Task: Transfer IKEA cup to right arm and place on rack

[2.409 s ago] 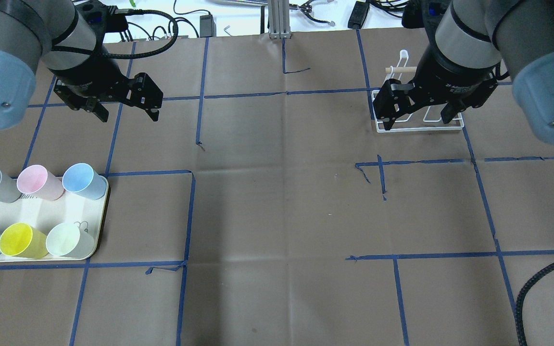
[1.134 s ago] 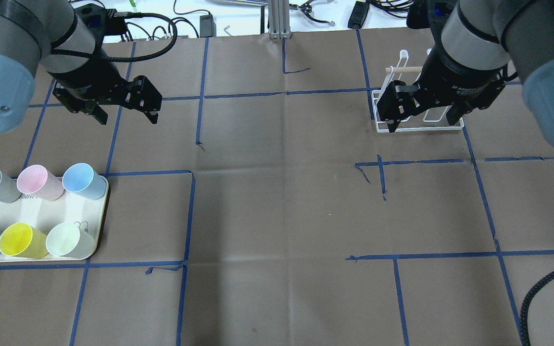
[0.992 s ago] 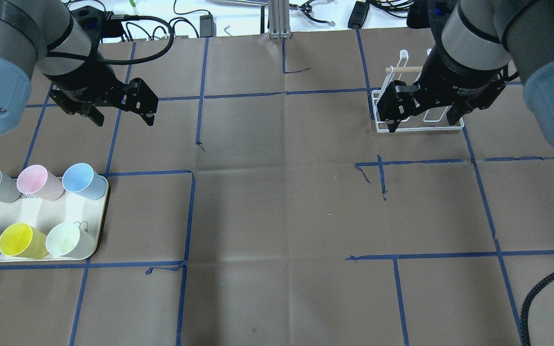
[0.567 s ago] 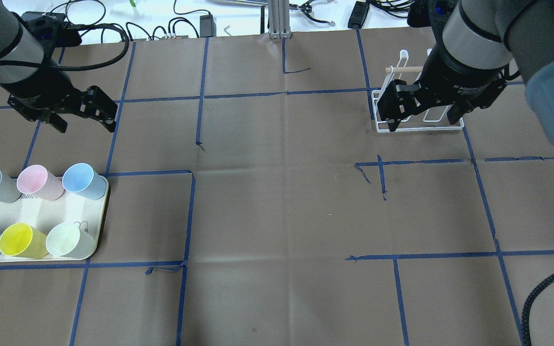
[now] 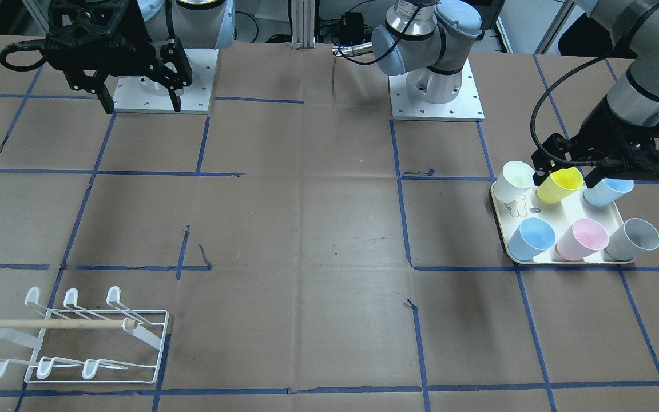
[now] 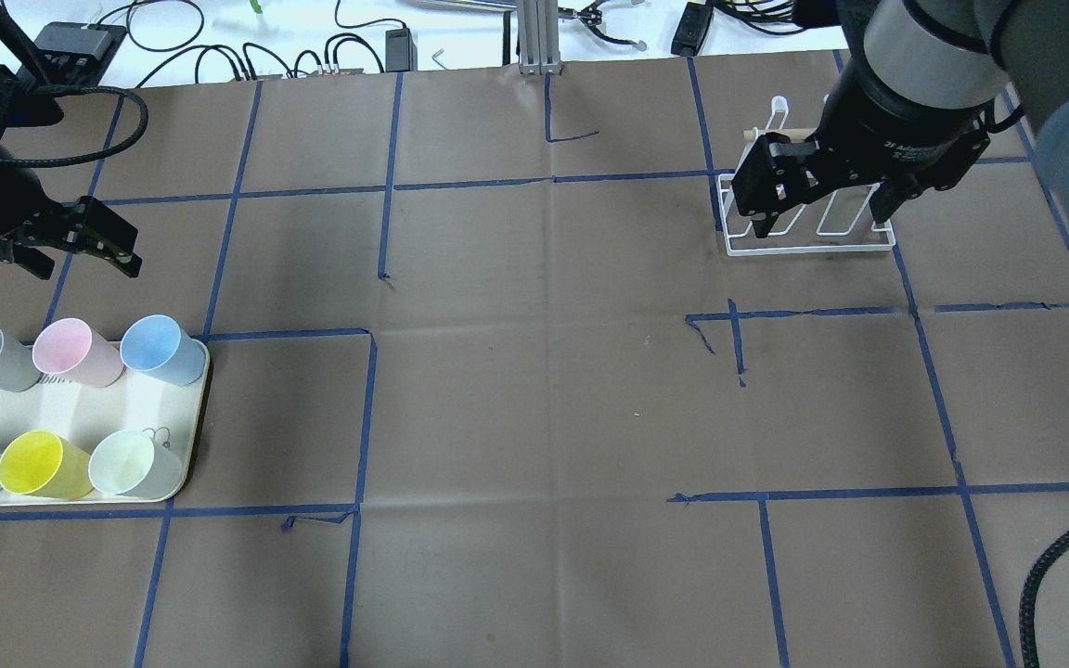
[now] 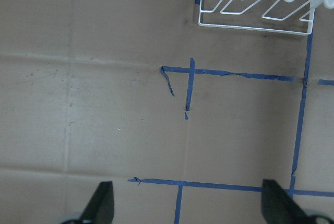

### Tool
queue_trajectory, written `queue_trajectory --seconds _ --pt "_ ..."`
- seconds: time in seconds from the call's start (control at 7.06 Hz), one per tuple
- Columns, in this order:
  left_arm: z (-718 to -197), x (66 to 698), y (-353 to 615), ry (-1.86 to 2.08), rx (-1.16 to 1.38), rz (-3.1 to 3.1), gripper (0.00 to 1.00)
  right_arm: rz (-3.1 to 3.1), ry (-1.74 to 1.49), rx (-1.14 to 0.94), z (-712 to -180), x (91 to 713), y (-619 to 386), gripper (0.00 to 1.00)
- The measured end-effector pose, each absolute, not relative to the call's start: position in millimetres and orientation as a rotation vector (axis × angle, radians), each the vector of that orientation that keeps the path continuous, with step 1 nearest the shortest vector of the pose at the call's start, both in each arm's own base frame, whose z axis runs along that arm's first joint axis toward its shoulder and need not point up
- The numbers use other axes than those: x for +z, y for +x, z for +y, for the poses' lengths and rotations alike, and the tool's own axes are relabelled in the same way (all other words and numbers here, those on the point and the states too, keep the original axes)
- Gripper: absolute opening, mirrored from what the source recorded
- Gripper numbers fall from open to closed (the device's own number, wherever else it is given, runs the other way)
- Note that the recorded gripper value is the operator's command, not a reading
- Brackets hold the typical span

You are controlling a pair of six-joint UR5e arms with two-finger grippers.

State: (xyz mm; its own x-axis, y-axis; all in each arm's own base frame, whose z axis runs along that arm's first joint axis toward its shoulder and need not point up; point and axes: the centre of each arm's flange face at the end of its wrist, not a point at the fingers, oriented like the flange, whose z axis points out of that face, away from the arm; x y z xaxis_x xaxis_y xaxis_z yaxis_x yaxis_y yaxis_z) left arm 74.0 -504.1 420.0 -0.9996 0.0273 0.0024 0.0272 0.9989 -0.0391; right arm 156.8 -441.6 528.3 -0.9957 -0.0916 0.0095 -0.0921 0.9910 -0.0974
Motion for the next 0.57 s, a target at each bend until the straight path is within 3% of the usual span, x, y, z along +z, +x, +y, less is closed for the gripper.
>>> queue_trajectory --seconds 0.57 --pt "-538 342 91 -0.038 0.028 -3.129 0.99 -3.129 0.143 0.154 -442 531 156 1.0"
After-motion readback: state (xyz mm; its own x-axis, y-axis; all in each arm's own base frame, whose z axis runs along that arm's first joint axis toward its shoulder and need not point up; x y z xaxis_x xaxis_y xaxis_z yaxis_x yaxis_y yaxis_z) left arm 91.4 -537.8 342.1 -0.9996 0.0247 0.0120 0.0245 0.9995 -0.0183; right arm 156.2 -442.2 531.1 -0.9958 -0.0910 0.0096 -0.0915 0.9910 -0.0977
